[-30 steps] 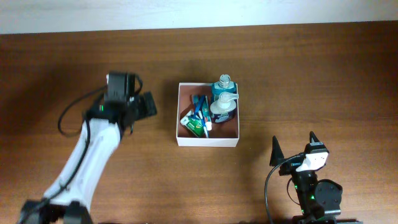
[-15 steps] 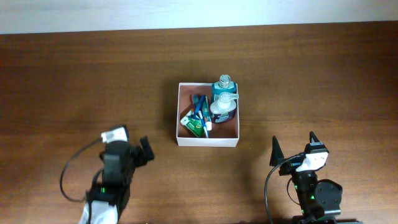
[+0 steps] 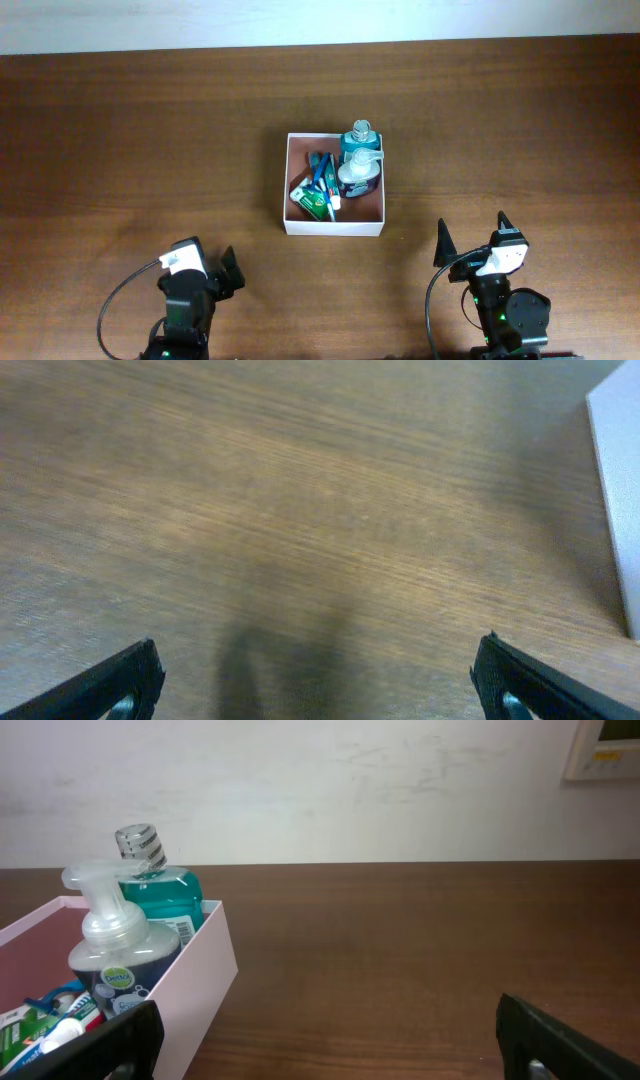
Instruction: Pack container
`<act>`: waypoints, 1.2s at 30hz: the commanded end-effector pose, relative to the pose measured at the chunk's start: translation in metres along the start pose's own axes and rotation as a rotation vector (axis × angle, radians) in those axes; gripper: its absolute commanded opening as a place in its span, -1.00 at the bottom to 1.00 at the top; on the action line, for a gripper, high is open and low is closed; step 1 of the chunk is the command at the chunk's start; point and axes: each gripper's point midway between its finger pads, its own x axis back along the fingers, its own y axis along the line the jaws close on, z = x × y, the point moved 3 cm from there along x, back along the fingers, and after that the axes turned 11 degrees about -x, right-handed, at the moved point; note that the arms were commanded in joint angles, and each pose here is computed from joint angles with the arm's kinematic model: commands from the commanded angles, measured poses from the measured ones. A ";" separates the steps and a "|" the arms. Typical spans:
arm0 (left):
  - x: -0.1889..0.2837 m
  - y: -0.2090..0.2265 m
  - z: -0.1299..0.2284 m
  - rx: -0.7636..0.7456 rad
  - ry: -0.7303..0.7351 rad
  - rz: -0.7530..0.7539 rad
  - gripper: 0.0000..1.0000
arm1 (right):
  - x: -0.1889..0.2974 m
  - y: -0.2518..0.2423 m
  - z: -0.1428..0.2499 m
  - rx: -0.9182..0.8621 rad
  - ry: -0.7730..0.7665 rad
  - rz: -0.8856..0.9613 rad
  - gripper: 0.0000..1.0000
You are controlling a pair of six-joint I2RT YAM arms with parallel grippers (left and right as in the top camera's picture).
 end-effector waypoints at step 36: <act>0.065 0.022 -0.098 -0.206 -0.575 -0.124 0.99 | 0.000 0.001 0.001 0.006 0.002 -0.011 0.97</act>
